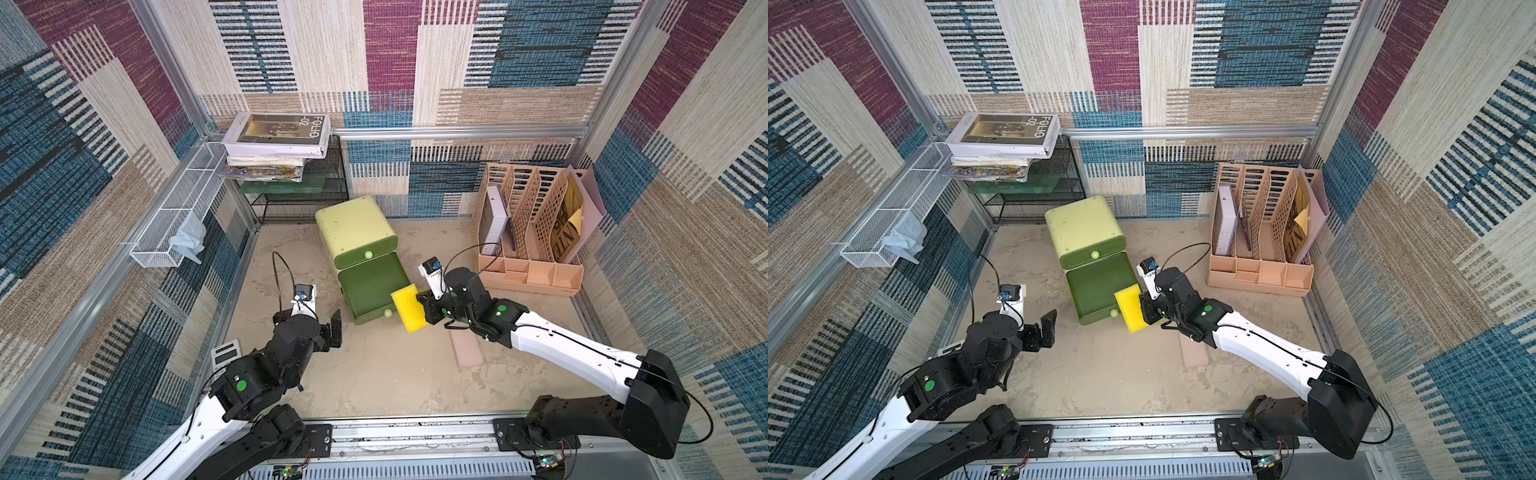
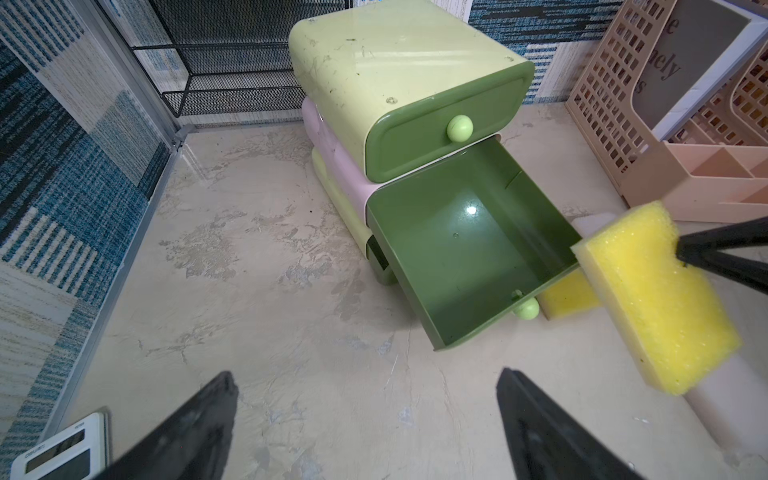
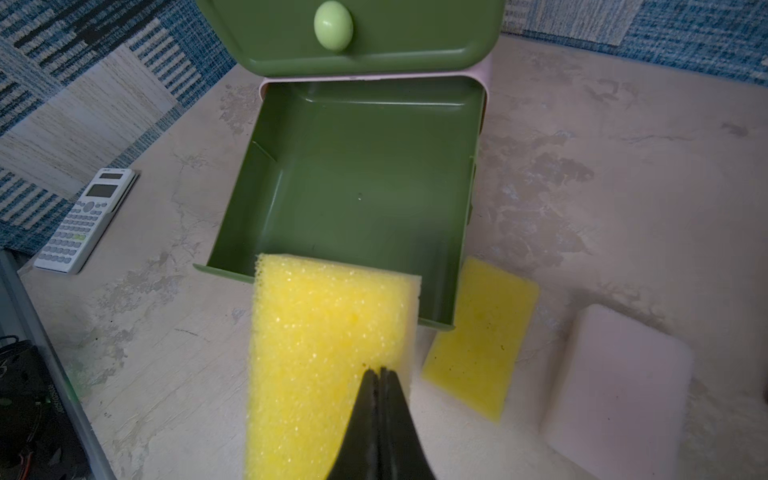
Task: Take the sponge out of the drawer
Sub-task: Place the sponge at the center of the board.
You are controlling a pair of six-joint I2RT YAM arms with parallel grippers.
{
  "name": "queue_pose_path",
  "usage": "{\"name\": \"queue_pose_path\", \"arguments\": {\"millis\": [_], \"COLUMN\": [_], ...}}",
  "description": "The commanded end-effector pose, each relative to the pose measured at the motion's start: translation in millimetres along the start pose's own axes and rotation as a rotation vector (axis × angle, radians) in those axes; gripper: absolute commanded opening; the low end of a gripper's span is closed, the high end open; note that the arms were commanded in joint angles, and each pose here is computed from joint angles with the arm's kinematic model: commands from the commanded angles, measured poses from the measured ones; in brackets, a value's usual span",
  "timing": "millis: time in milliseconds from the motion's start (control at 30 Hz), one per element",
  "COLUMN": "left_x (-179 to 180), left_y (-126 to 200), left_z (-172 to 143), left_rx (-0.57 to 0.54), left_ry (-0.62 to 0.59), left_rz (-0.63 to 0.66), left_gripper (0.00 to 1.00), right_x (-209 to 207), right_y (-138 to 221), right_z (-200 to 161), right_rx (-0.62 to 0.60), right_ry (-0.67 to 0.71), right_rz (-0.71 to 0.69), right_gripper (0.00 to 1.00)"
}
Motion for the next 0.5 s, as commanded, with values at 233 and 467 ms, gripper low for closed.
{"name": "queue_pose_path", "arguments": {"millis": [233,467], "left_x": [0.4,0.4], "left_y": [-0.7,-0.9], "left_z": [1.0,0.9], "left_rx": [-0.009,-0.008], "left_ry": [-0.001,-0.002], "left_rz": [0.005,0.006], "left_gripper": [1.0,1.0], "right_x": [-7.7,-10.0], "right_y": [6.8,6.6], "right_z": [-48.5,-80.0], "right_rx": [0.084,0.143], "right_ry": [-0.11,-0.172], "right_rz": [0.004,0.005], "right_gripper": [0.0,0.0]}}
Point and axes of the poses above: each gripper's point midway between its finger pads, its own y axis back along the fingers, its own x axis along the line the jaws close on, z = x × y, the point moved 5 cm from there along y, back along the fingers, and after that the axes turned 12 degrees about y, right-handed, at the moved point
